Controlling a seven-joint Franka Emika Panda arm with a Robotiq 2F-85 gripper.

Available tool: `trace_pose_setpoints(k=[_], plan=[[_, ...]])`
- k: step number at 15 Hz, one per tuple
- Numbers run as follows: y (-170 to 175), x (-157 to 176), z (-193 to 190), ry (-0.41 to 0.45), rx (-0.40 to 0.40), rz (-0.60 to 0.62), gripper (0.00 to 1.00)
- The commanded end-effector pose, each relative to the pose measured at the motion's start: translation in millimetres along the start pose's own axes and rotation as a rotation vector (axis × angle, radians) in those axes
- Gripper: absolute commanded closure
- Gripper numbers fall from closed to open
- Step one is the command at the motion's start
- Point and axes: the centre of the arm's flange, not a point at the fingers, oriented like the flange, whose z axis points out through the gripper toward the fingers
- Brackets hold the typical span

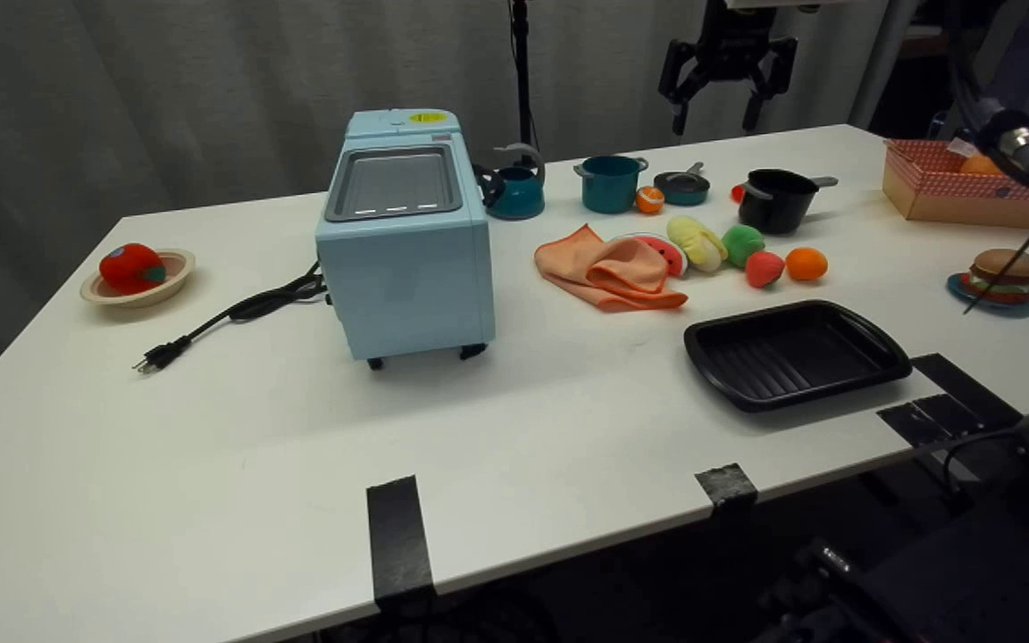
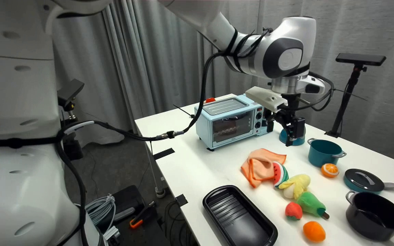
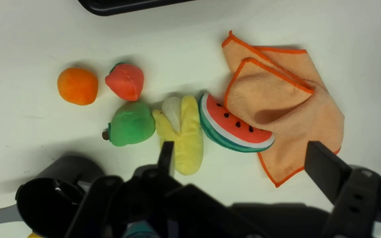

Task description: Put the banana plush toy in the black pot and the pear plush toy in the blue pot

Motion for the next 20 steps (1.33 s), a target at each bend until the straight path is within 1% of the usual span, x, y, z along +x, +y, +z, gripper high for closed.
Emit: trace_pose_setpoints(k=[1, 6, 7, 9, 10, 12, 15, 20], plan=[[3.5, 52.8, 34.5, -0.015, -0.021, 0.035, 0.00], [20.0, 95.9, 91.1, -0.031, -0.046, 0.071, 0.00], [26.3, 111.2, 96.7, -0.035, -0.048, 0.078, 0.00], [34.6, 130.1, 110.2, -0.035, -0.047, 0.097, 0.00], [36.6, 129.7, 120.9, -0.033, -0.048, 0.105, 0.00], [42.7, 141.8, 133.5, -0.039, -0.052, 0.111, 0.00], [45.2, 141.8, 157.1, -0.073, -0.067, 0.105, 0.00], [45.0, 142.7, 183.2, -0.133, -0.081, 0.094, 0.00]])
